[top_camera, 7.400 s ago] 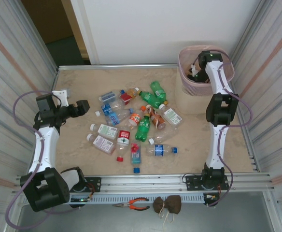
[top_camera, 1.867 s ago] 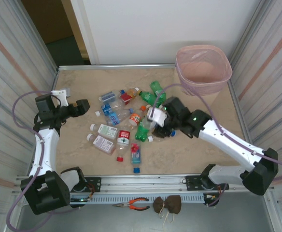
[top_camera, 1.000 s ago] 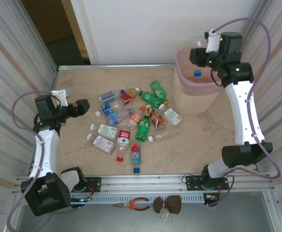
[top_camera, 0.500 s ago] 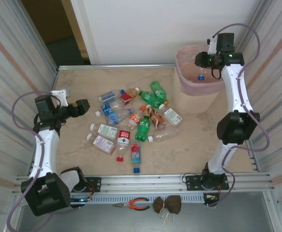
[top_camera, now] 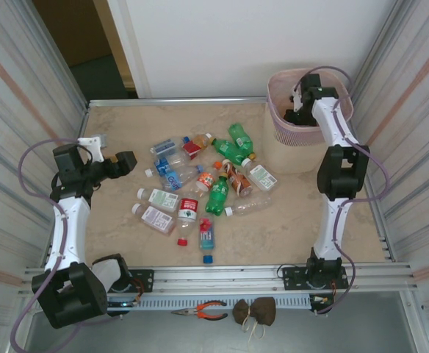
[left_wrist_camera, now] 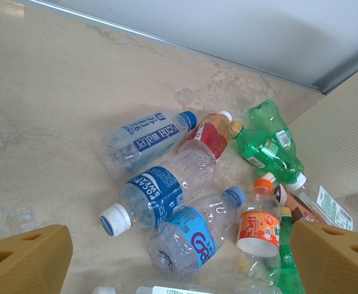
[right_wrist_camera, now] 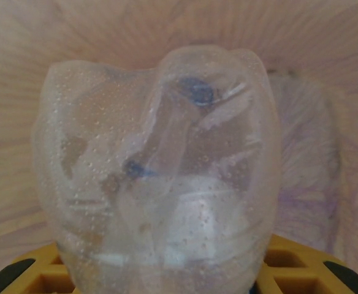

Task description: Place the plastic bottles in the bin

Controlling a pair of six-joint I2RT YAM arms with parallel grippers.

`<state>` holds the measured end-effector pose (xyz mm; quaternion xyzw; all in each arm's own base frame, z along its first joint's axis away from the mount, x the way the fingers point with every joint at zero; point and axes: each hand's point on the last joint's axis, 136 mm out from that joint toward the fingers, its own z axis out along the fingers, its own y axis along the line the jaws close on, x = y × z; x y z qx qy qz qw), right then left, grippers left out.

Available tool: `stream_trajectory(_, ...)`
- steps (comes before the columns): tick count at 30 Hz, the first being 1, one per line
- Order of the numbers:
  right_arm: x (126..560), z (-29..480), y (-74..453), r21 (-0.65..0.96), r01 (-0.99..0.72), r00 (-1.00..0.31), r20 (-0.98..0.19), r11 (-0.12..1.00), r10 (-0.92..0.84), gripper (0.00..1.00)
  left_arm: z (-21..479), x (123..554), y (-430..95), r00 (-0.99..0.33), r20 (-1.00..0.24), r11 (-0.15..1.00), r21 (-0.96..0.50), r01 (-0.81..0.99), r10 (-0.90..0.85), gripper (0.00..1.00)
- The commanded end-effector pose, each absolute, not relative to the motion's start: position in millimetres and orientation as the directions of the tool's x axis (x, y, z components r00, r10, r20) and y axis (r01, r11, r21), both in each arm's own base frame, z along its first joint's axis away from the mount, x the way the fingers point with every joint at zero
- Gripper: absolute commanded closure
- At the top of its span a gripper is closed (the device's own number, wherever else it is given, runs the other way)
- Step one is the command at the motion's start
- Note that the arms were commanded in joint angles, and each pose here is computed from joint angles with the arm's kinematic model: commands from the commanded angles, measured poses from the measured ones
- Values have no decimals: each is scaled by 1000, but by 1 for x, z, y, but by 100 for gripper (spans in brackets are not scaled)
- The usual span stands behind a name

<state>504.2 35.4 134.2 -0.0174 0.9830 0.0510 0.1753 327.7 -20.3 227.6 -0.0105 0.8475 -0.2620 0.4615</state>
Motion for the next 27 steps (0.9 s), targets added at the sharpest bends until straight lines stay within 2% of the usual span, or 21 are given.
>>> stream_trajectory(1, 502, 123, 33, 66, -73, -951, -305, 995, -50, 61, 230, 327, -22, -572, -777, 853, -465, 239, -263, 8)
stream_trajectory(9, 499, 76, 35, 82, -63, -976, -215, 995, -44, 56, 227, 326, -20, -578, -773, 860, -458, 226, -260, 8)
stream_trajectory(14, 497, 68, 36, 91, -64, -978, -204, 994, -44, 49, 228, 326, -20, -578, -774, 860, -457, 228, -258, 8)
stream_trajectory(20, 504, 89, 40, 113, -53, -963, -269, 992, -20, 36, 227, 326, -19, -578, -775, 864, -451, 224, -255, 8)
stream_trajectory(27, 503, 133, 40, 105, -55, -936, -353, 993, -15, 34, 227, 327, -19, -582, -772, 864, -452, 223, -254, 8)
